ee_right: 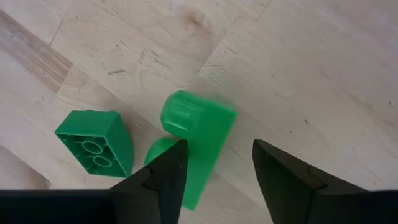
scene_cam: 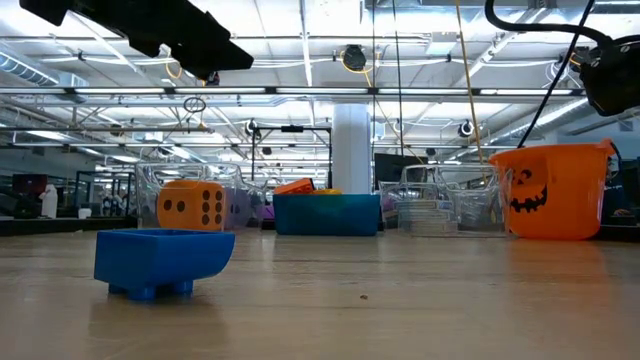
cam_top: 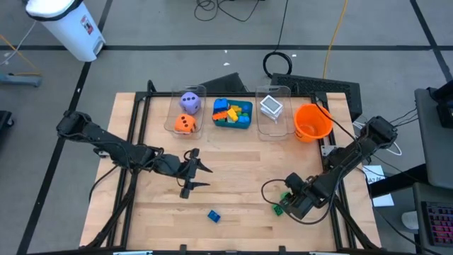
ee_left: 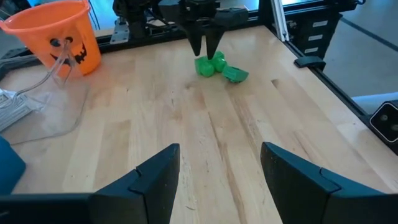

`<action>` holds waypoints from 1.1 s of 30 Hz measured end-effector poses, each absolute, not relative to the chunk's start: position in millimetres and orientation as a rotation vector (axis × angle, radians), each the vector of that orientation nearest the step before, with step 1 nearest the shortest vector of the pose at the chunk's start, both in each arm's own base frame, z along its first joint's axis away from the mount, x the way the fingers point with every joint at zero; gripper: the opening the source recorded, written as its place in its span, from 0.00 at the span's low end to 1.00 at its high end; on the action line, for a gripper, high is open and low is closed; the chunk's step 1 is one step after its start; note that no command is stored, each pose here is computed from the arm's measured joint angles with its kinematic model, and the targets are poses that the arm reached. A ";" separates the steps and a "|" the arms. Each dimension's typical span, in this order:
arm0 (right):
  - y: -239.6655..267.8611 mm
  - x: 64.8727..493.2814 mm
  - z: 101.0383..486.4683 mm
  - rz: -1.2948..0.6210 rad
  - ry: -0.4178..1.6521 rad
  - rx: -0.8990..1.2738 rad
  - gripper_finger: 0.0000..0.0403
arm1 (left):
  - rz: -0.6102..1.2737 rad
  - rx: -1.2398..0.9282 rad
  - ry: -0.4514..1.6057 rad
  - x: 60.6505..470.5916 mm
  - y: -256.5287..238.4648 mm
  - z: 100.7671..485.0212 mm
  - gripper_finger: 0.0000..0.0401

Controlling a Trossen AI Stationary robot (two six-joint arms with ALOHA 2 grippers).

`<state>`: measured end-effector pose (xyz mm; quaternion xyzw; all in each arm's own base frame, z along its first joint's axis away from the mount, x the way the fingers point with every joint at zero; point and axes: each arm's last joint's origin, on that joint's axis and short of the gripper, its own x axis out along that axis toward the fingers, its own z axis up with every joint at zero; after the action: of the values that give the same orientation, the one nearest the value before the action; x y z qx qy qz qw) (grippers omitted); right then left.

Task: Pick & Place Toys
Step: Put the green game piece into the blue bin

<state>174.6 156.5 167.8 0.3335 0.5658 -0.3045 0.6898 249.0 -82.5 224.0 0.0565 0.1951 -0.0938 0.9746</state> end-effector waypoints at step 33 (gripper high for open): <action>157.9 182.4 166.7 -0.581 1.253 0.727 0.34 | -0.190 0.119 0.392 249.0 -82.4 224.3 0.57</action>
<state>182.4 157.9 166.7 0.3276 0.5648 -0.2617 0.7108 249.0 -82.4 224.3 0.0591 0.1941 -0.0940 0.9747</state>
